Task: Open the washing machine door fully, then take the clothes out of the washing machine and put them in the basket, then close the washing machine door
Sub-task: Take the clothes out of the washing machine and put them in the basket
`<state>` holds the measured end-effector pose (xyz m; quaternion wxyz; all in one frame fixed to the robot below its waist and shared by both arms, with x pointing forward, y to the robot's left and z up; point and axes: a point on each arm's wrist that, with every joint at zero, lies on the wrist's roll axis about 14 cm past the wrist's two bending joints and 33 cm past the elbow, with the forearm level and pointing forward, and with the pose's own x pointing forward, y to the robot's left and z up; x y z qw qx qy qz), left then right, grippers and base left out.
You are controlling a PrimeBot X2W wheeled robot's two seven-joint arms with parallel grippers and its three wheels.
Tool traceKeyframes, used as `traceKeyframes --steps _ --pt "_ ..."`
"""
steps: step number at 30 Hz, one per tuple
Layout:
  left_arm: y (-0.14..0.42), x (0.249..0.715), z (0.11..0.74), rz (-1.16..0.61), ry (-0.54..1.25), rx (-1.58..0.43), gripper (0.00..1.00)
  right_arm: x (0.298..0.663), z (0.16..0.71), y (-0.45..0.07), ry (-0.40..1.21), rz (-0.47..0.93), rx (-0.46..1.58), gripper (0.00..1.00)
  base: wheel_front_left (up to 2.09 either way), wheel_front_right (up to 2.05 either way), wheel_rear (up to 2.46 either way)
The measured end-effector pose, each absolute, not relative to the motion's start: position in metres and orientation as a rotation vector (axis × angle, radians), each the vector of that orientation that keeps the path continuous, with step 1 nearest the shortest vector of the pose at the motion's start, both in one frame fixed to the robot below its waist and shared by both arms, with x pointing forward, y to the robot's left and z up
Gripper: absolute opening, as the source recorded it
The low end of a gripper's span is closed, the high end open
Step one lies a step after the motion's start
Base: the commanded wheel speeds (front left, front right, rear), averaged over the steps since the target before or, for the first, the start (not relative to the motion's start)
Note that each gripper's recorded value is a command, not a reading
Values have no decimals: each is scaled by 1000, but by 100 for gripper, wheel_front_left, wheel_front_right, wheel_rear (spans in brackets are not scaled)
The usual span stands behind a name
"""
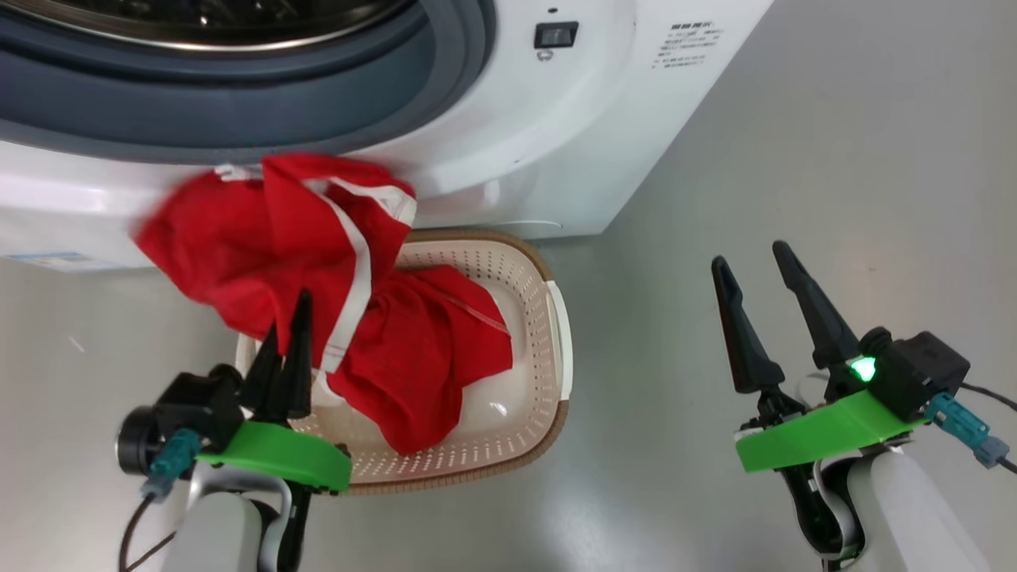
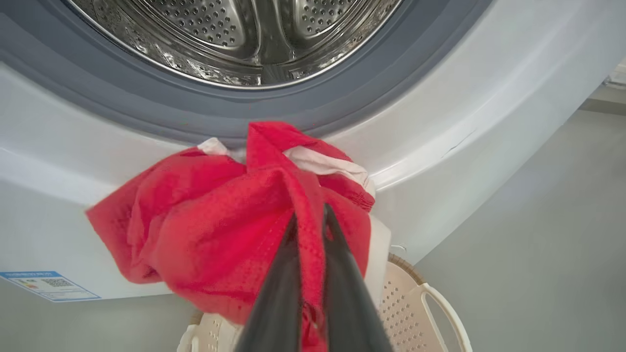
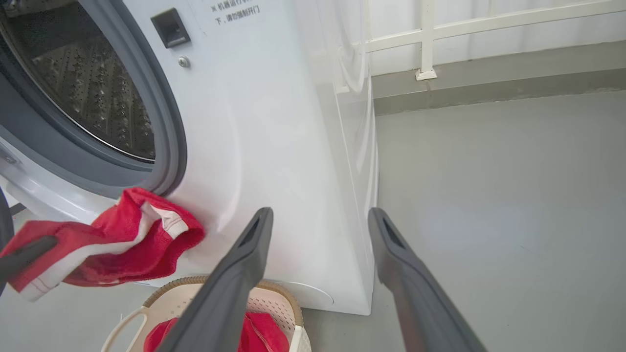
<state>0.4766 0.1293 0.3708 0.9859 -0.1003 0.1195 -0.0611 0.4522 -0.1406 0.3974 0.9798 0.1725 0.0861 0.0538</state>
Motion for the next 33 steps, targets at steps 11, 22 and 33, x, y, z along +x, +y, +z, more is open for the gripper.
traceKeyframes --steps 11,22,33 --pt "105 463 295 -195 473 -181 0 459 379 -146 205 91 348 100 0 0 0" --pt "97 463 236 -234 650 -147 0 466 359 -146 239 87 345 100 0 0 0" --pt "94 467 198 -250 760 -134 0 481 343 -146 250 90 342 100 0 0 0"
